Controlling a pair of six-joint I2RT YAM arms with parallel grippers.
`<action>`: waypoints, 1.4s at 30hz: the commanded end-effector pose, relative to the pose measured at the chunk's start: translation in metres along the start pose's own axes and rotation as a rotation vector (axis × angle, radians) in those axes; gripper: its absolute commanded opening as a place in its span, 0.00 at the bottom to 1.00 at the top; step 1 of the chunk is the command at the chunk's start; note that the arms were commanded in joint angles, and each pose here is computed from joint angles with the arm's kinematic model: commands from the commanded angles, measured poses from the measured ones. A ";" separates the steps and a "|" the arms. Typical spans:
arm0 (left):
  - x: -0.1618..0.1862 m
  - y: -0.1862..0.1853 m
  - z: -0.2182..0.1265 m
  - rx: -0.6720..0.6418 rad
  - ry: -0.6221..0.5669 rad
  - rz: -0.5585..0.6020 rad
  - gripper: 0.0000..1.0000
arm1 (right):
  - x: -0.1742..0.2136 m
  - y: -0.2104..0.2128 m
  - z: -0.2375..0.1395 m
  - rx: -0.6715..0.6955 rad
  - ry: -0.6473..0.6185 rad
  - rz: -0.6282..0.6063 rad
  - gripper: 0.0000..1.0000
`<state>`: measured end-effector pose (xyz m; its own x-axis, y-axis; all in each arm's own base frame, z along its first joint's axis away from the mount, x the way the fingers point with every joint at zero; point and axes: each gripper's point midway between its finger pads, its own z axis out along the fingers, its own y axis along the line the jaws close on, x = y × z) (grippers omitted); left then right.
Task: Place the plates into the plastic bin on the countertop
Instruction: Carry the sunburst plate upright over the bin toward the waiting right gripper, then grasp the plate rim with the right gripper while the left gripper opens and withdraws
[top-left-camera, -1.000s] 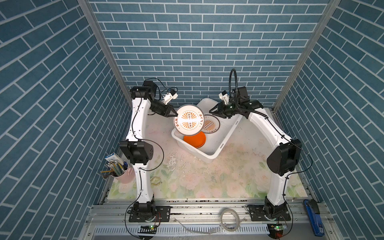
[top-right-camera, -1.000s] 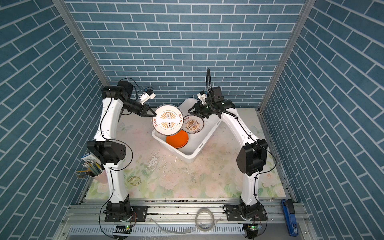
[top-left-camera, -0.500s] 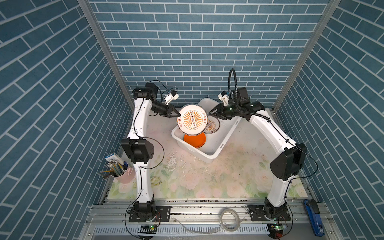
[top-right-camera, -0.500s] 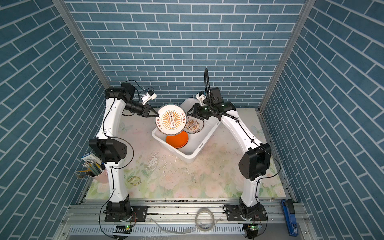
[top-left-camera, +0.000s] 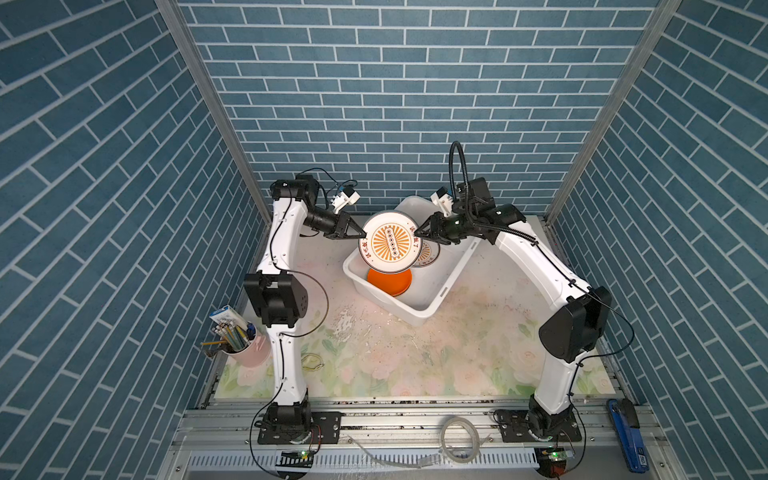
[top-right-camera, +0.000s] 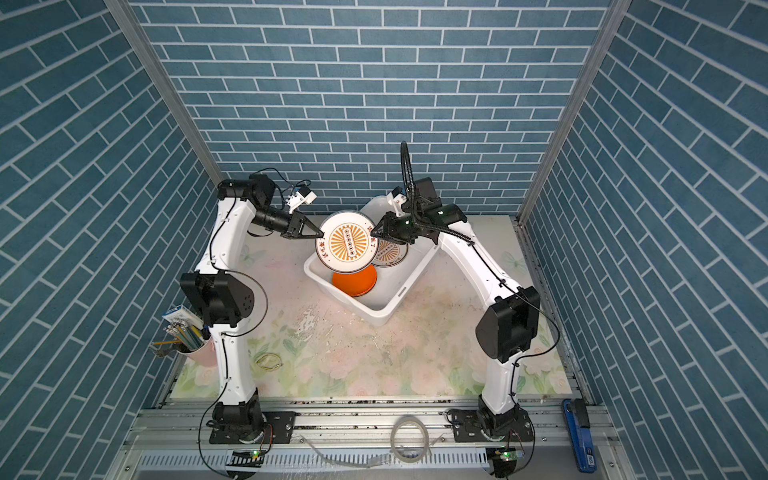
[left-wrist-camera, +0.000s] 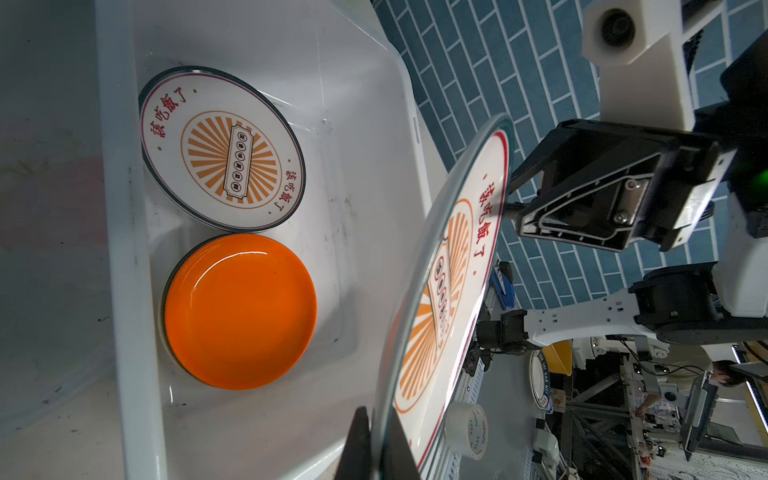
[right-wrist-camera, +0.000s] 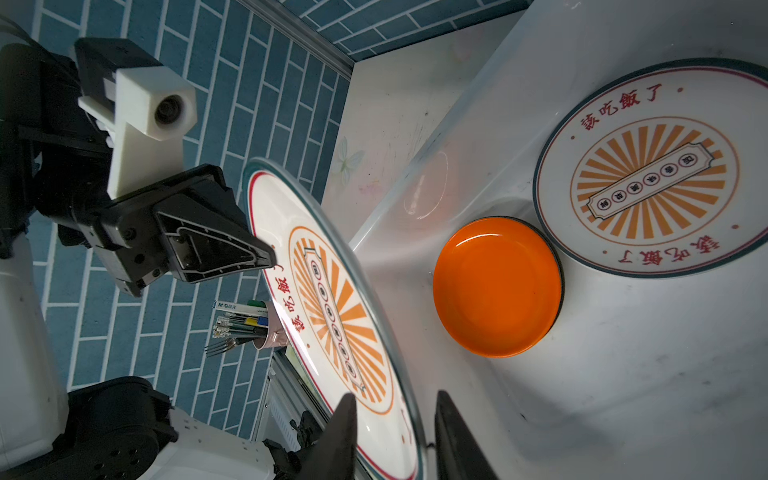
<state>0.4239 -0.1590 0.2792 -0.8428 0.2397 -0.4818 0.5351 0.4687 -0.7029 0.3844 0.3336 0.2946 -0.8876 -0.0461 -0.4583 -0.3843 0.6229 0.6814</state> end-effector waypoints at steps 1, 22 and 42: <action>-0.003 -0.028 -0.008 0.060 -0.035 0.017 0.00 | 0.000 0.000 -0.001 0.023 -0.003 -0.053 0.31; 0.000 -0.035 -0.007 0.107 -0.039 -0.020 0.00 | 0.001 0.003 0.003 -0.018 -0.001 -0.041 0.14; 0.004 -0.030 -0.008 0.063 -0.027 -0.042 0.55 | -0.014 -0.001 0.000 -0.056 -0.078 -0.003 0.00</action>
<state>0.4179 -0.1632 0.2797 -0.8875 0.1903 -0.4196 0.4594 0.4359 -0.7739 0.3878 0.3398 0.2786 -0.8836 -0.0575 -0.4648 -0.4064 0.5872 0.7000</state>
